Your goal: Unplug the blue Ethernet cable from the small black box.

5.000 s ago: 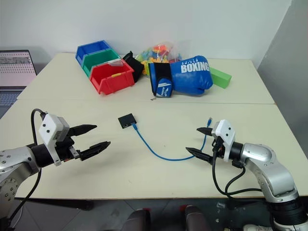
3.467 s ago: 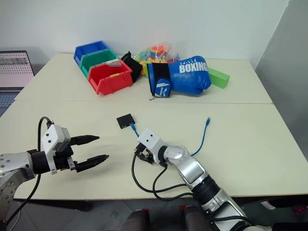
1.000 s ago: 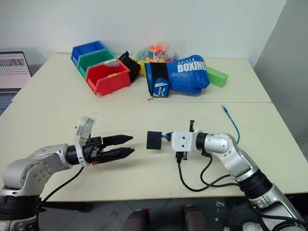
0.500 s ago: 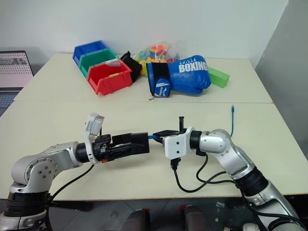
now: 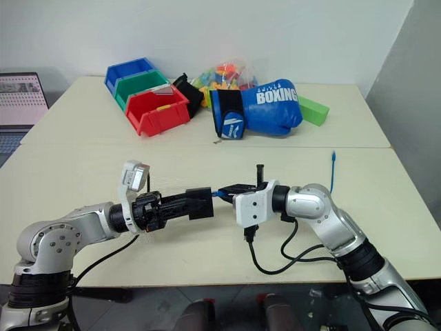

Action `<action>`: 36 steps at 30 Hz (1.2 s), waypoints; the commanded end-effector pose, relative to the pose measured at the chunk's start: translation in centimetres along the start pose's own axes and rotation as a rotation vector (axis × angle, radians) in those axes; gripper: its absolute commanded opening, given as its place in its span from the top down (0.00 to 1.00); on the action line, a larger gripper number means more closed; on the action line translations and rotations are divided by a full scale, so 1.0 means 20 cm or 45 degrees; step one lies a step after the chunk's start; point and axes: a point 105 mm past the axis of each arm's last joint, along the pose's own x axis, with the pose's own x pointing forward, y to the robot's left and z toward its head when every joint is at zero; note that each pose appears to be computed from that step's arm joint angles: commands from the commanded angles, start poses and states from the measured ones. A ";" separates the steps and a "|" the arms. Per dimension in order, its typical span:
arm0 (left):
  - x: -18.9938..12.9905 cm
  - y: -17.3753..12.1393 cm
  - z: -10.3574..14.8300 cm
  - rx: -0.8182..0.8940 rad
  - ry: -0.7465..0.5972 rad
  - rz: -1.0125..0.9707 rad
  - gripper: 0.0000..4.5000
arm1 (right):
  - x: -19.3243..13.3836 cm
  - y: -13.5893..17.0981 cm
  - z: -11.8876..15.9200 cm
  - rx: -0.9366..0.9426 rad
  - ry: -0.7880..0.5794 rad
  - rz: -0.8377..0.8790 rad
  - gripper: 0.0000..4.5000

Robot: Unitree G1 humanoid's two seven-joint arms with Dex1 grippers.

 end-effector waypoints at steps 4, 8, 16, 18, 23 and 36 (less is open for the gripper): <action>0.00 -0.03 0.04 0.021 -0.028 -0.025 0.83 | -0.01 -0.07 0.06 -0.079 -0.045 -0.060 0.98; 0.00 -0.02 0.03 0.020 -0.025 -0.026 0.83 | -0.01 -0.06 0.08 -0.049 -0.066 -0.056 0.82; 0.00 -0.04 0.01 0.051 0.040 -0.059 0.83 | -0.06 -0.04 0.12 0.178 -0.090 0.030 0.42; 0.00 -0.05 0.00 0.090 0.082 -0.078 0.83 | -0.08 -0.03 0.14 0.387 -0.119 0.065 0.32; 0.00 -0.08 0.00 0.246 0.175 -0.140 0.83 | -0.13 -0.04 0.19 1.067 -0.234 0.159 0.20; -0.03 -0.12 0.03 0.397 0.209 -0.215 0.83 | -0.11 0.00 0.13 1.673 -0.311 0.197 0.20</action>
